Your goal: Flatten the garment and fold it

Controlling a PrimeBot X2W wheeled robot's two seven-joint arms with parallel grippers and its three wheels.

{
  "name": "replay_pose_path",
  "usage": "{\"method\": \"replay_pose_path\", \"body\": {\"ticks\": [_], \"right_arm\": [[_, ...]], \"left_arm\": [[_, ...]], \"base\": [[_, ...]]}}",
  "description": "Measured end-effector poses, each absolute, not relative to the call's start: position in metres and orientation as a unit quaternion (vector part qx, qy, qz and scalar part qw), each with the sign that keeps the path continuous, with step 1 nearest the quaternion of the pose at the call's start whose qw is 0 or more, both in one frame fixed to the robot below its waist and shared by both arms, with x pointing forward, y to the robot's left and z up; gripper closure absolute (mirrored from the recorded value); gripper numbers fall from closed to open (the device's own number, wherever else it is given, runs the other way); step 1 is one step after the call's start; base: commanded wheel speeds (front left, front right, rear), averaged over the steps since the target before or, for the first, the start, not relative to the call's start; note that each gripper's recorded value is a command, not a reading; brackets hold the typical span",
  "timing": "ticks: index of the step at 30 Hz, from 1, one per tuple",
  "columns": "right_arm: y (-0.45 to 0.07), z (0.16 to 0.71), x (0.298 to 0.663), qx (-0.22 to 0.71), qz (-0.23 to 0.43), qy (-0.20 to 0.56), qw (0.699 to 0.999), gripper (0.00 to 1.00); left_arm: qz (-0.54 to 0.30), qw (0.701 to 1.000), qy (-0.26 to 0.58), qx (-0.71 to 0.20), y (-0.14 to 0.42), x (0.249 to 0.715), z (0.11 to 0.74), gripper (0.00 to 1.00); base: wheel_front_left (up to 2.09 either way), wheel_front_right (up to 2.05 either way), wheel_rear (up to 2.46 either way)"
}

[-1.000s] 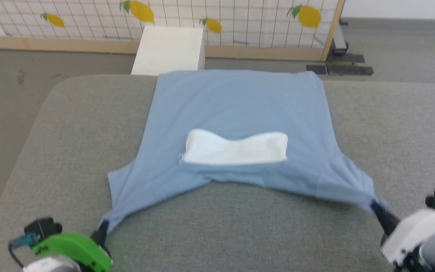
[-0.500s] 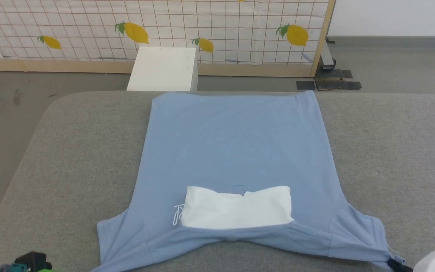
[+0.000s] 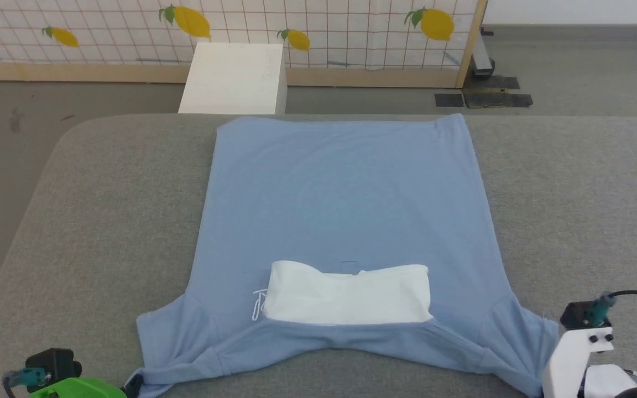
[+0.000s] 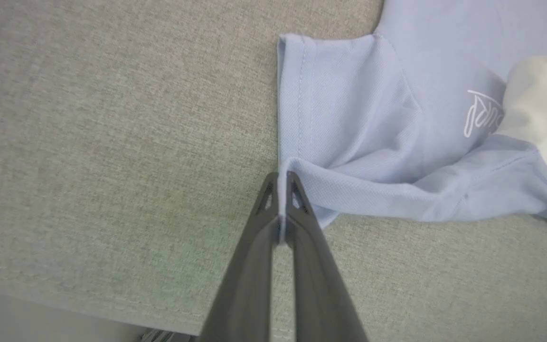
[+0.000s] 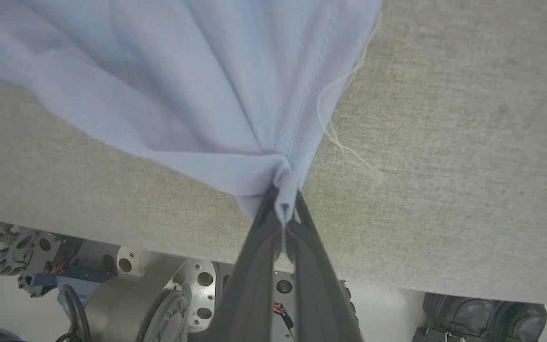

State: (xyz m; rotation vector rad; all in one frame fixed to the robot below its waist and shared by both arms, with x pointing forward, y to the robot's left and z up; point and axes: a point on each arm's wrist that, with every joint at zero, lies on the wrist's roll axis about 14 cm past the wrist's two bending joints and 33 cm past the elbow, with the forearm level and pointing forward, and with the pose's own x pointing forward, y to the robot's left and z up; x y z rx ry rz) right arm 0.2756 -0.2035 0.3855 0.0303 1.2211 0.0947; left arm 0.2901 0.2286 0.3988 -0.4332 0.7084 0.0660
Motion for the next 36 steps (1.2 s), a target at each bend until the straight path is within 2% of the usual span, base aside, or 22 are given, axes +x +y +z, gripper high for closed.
{"method": "replay_pose_path", "body": {"ticks": [4,5,6,7,11,15,18,21,25,29,36], "right_arm": [[-0.201,0.371,0.268,-0.015,0.049,0.609,0.791,1.0],[-0.199,0.37,0.269,-0.015,0.051,0.611,0.79,0.79],[-0.199,0.369,0.269,-0.014,0.052,0.613,0.788,0.36],[-0.199,0.369,0.269,-0.014,0.052,0.614,0.788,0.0],[-0.201,0.376,0.275,0.002,0.049,0.597,0.801,0.0],[-0.199,0.403,0.295,0.064,0.046,0.535,0.841,0.0],[-0.207,0.438,0.317,0.106,0.034,0.455,0.883,0.0],[-0.22,0.484,0.343,0.139,0.019,0.344,0.928,0.0],[-0.235,0.529,0.364,0.159,0.001,0.222,0.962,0.0],[-0.246,0.553,0.379,0.167,-0.017,0.138,0.976,0.0],[-0.249,0.553,0.407,0.166,-0.033,0.103,0.98,0.0]], "left_arm": [[0.035,0.917,0.329,-0.224,0.229,0.294,0.402,1.0],[0.036,0.916,0.33,-0.225,0.23,0.293,0.401,1.0],[0.035,0.917,0.328,-0.225,0.23,0.293,0.402,1.0],[0.036,0.917,0.327,-0.226,0.23,0.294,0.402,1.0],[0.033,0.918,0.325,-0.226,0.229,0.295,0.403,1.0],[0.028,0.921,0.319,-0.224,0.226,0.297,0.407,1.0],[0.025,0.922,0.316,-0.222,0.224,0.299,0.409,1.0],[0.02,0.925,0.312,-0.217,0.222,0.301,0.412,1.0],[0.016,0.929,0.31,-0.201,0.221,0.303,0.415,1.0],[0.011,0.933,0.31,-0.18,0.221,0.303,0.415,1.0],[-0.007,0.94,0.31,-0.143,0.22,0.308,0.416,1.0]], "base": [[0.0,0.0,0.0],[0.0,0.0,0.0],[0.0,0.0,0.0],[0.0,0.0,0.0],[0.0,0.0,0.0],[0.0,0.0,0.0],[0.0,0.0,0.0],[0.0,0.0,0.0],[0.0,0.0,0.0],[0.0,0.0,0.0],[0.0,0.0,0.0]]}}
